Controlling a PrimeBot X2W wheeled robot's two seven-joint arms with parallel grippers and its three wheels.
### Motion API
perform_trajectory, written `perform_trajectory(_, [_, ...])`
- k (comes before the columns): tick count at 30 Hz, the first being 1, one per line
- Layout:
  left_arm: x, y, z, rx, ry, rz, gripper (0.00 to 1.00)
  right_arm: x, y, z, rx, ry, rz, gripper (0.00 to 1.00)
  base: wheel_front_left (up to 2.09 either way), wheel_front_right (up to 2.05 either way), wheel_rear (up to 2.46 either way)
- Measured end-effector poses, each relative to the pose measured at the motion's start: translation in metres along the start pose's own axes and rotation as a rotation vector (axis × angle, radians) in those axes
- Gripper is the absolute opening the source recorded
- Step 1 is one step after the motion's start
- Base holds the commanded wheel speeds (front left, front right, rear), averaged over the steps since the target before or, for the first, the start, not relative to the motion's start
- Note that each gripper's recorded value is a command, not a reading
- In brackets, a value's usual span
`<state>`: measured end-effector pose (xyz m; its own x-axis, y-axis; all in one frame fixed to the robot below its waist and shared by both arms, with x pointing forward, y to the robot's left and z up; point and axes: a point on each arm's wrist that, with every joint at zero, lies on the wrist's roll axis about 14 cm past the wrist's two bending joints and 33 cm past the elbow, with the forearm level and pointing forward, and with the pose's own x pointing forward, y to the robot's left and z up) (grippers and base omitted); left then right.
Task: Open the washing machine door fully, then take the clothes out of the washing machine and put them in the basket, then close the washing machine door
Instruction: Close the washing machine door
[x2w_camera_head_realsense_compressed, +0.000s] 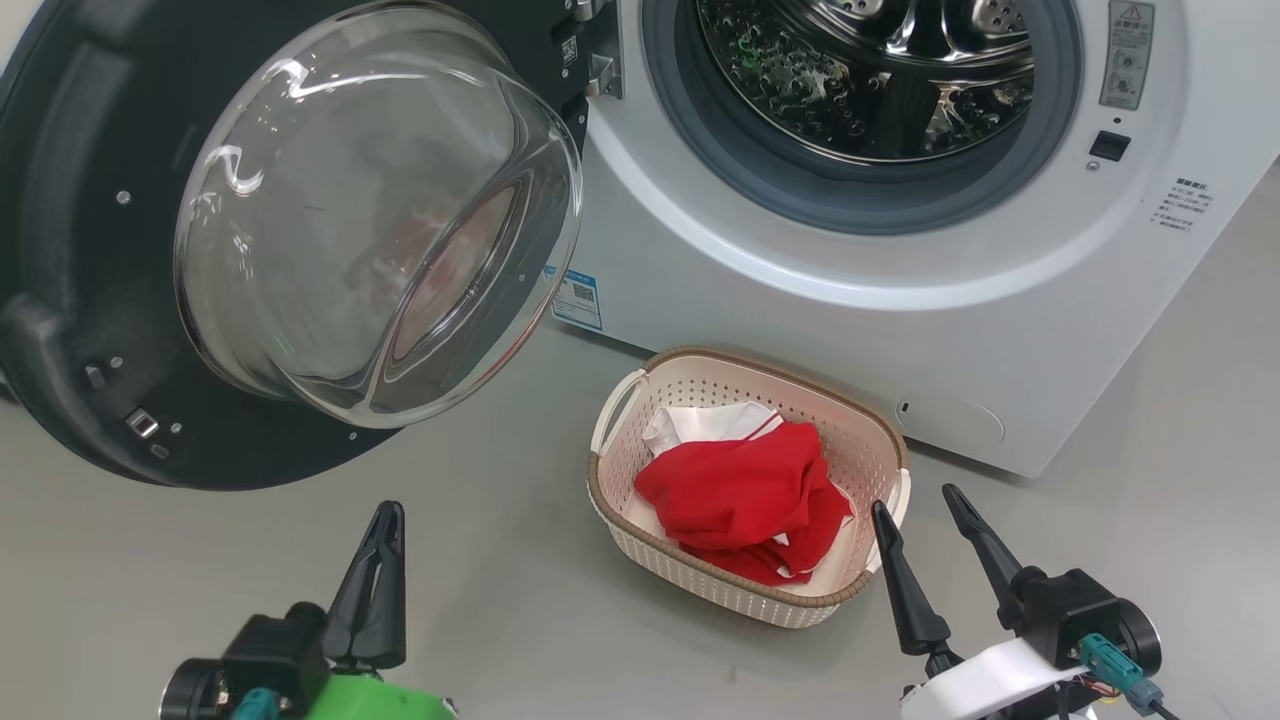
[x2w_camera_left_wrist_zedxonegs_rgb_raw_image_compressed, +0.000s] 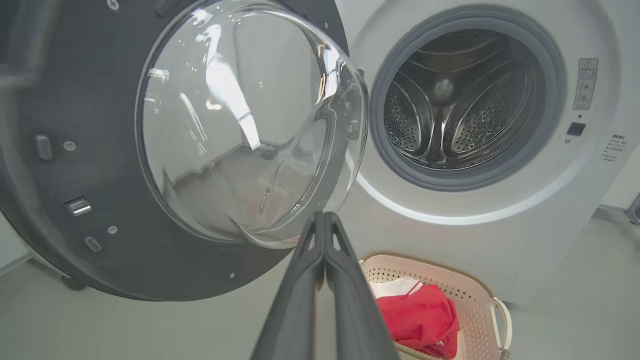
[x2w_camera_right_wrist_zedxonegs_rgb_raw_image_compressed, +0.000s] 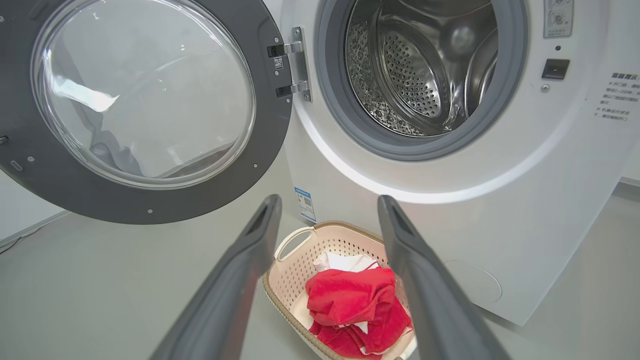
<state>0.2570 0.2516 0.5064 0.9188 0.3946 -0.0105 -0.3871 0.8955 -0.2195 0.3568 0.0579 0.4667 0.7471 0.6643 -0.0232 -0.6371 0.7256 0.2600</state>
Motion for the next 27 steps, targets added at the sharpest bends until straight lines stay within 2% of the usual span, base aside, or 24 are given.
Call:
perform_trajectory(3, [0.001,-0.002,0.007,-0.081,-0.024,-0.006,0.00,0.000,0.001,0.000,-0.001,0.000,0.004,1.00,0.00,0.00,0.00])
perform_trajectory(6, [0.002,-0.003,0.019,-0.211,-0.065,-0.015,0.00,0.001,0.002,0.002,-0.003,-0.005,0.006,1.00,0.00,0.00,0.00])
perform_trajectory(12, [0.006,0.006,0.049,-0.492,-0.164,-0.028,0.00,0.001,0.003,0.003,-0.004,-0.007,0.008,1.00,0.00,0.00,0.00])
perform_trajectory(16, [0.009,0.015,0.077,-0.730,-0.267,-0.036,0.00,0.002,0.002,0.002,-0.002,-0.006,0.008,1.00,0.00,0.00,0.00])
perform_trajectory(19, [0.012,0.024,0.101,-0.862,-0.350,-0.055,0.00,0.002,0.002,0.000,0.003,-0.003,0.007,1.00,0.00,0.00,0.00])
perform_trajectory(23, [0.015,0.043,0.136,-0.924,-0.483,-0.065,0.00,0.004,0.001,0.000,0.010,-0.002,0.009,1.00,0.00,0.00,0.00])
perform_trajectory(27, [0.016,0.067,0.164,-0.897,-0.598,-0.034,0.00,0.006,-0.001,-0.004,0.006,0.010,0.012,1.00,0.00,0.00,0.00])
